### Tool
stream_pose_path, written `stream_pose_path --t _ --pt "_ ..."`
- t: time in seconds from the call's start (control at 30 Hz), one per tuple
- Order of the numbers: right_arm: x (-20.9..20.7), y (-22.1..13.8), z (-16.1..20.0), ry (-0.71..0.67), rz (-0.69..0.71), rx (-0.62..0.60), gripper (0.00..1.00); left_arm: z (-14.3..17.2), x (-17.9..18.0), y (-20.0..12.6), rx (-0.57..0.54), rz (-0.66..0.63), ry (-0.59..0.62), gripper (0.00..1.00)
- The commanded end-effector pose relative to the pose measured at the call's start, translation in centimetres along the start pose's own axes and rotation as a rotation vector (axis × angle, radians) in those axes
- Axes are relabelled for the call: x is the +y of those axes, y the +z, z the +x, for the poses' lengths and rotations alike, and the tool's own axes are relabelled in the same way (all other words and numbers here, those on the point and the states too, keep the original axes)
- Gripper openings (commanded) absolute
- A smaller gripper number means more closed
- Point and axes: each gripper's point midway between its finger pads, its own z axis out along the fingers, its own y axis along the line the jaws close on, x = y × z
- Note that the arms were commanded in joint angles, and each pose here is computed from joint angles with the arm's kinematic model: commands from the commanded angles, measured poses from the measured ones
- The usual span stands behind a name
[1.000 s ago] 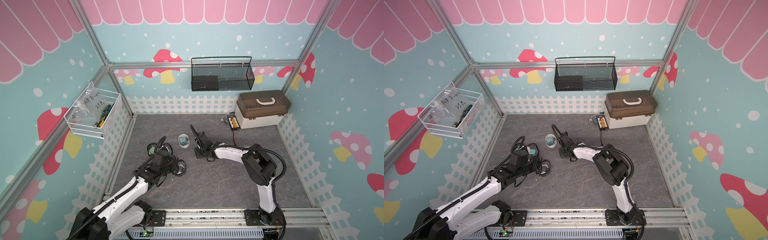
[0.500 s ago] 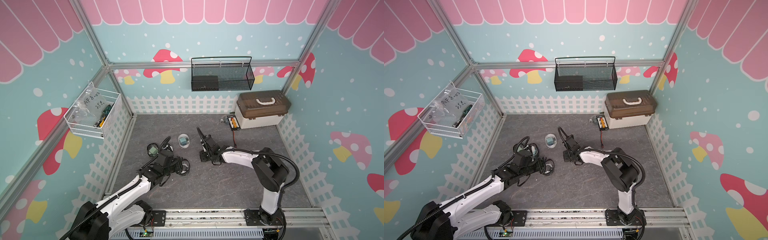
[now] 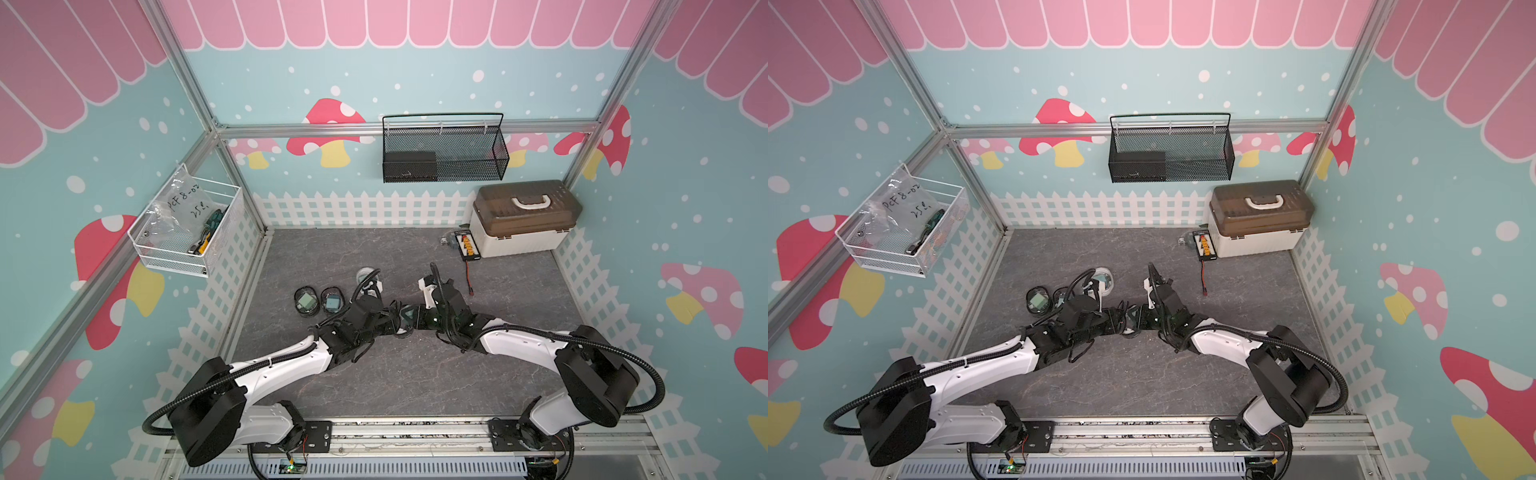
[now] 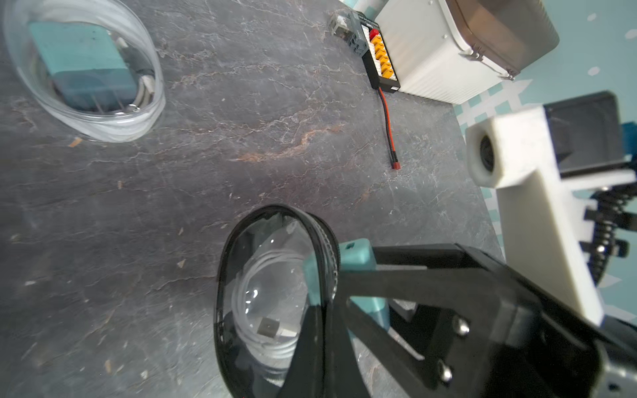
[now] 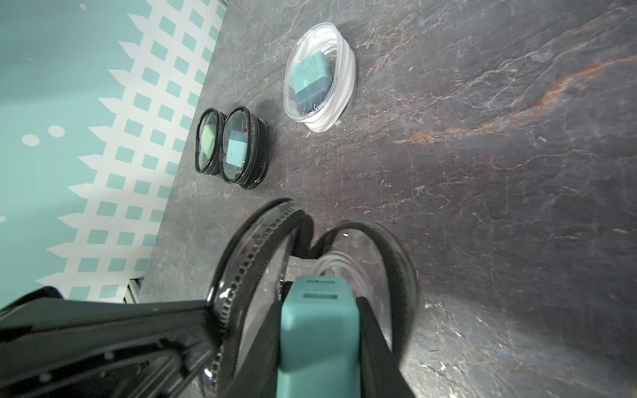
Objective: Pack away charging kits
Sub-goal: Pick up the plug from the center of the board, then place the storage bag at the center of the board.
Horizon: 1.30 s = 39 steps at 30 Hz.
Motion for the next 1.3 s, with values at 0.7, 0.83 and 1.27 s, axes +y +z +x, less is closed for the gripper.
stream_pose_path --t 0.7,0.83,1.27 --pt "-3.0 -0.1 -2.6 0.077 0.044 -0.129 0.38 -0.3 -3.2 2.4 -0.05 0.168 -0.169 0.0" --pt "-3.8 0.5 -2.3 0.083 0.064 -0.114 0.49 0.0 -2.5 2.3 -0.055 0.152 -0.182 0.0" --pt "-7.5 -0.9 -2.4 0.055 0.248 -0.115 0.54 2.3 0.3 5.0 -0.015 0.061 -0.185 0.0"
